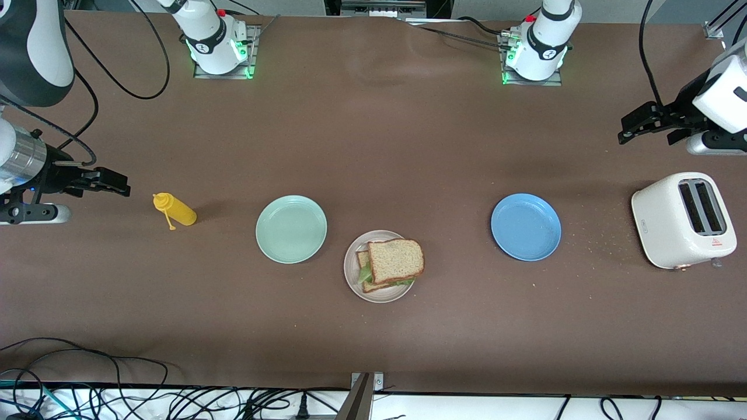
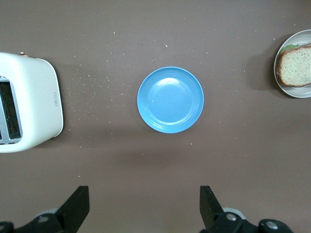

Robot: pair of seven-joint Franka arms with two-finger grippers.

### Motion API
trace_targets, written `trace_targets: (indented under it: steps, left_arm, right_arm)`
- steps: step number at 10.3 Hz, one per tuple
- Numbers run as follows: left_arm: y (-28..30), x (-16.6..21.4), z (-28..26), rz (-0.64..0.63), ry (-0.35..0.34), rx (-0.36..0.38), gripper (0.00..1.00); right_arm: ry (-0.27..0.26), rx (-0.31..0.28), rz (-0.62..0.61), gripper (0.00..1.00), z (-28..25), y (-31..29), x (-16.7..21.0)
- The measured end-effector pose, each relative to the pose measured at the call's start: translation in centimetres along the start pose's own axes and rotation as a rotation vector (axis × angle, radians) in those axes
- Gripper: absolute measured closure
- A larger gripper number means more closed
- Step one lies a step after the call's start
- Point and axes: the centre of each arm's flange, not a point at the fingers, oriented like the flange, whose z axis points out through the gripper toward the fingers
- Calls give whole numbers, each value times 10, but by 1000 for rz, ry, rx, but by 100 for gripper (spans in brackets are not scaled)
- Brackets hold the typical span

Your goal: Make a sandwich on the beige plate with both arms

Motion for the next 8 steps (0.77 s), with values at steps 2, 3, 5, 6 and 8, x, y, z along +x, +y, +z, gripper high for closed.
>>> trace_targets:
  steps: [2, 3, 5, 6, 8]
  left_arm:
    - [-5, 12, 0, -7, -53, -2, 0]
    - [-5, 16, 3, -6, -62, -3, 0]
    - [-2, 20, 7, 2, -71, 6, 0]
    - [-3, 20, 7, 4, -71, 23, 0]
    - [-4, 20, 6, 14, -68, 39, 0]
  right_arm:
    - [4, 0, 0, 0, 0, 0, 0]
    - [4, 0, 0, 0, 0, 0, 1]
    - [5, 0, 1, 0, 0, 0, 1]
    - [5, 0, 2, 0, 0, 1, 1]
    - [5, 0, 4, 0, 0, 2, 1]
